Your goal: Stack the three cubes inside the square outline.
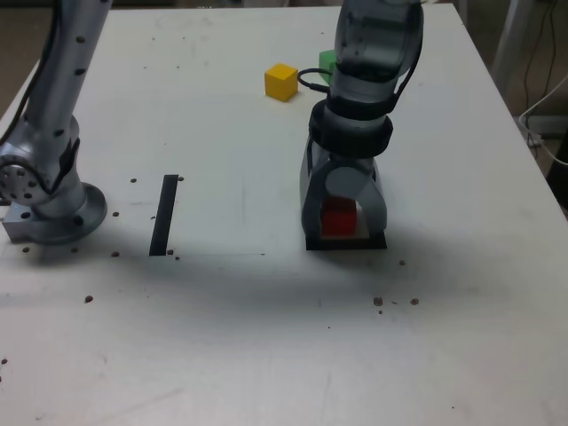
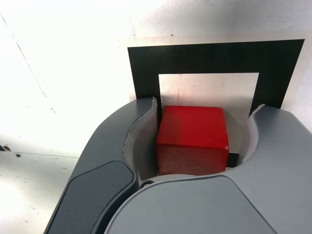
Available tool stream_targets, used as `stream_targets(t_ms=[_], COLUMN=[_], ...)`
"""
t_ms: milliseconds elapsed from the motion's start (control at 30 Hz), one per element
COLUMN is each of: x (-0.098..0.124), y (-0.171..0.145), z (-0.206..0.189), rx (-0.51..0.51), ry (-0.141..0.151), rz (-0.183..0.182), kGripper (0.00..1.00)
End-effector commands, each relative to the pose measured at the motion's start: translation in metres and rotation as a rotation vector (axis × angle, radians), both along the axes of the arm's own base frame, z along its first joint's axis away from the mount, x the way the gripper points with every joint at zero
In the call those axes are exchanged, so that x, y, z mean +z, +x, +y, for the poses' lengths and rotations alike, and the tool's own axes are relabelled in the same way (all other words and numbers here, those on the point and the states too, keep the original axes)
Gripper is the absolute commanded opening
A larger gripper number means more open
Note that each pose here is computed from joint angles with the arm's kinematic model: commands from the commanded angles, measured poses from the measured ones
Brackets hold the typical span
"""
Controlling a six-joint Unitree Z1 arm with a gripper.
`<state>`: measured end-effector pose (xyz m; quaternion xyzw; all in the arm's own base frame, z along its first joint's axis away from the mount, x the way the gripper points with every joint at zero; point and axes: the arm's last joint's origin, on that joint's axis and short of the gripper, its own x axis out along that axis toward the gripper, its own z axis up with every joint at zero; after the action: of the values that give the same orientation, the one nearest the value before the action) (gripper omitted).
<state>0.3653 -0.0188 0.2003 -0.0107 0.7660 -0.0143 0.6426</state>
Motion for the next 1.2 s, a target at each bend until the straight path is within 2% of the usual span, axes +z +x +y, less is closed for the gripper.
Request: stream_targets(t_ms=[0,100,267,500,733,967,1167], x=[0.006,0.013,0.028,0.048,0.056,0.062,0.068], y=[-0.004,-0.010,-0.026,-0.048,-0.064,-0.074,-0.082], z=[0.000,0.003,0.016,0.048,0.082,0.113,0.140], rx=[0.000,0.004,0.025,0.015,0.006,0.003,-0.027], ry=[0.003,0.015,0.053,0.098,0.122,0.133,0.158], rz=[-0.013,-0.019,-0.024,-0.004,0.029,0.042,0.054], kGripper=[0.99,0.99,0.99,0.99,0.99,0.99,0.99])
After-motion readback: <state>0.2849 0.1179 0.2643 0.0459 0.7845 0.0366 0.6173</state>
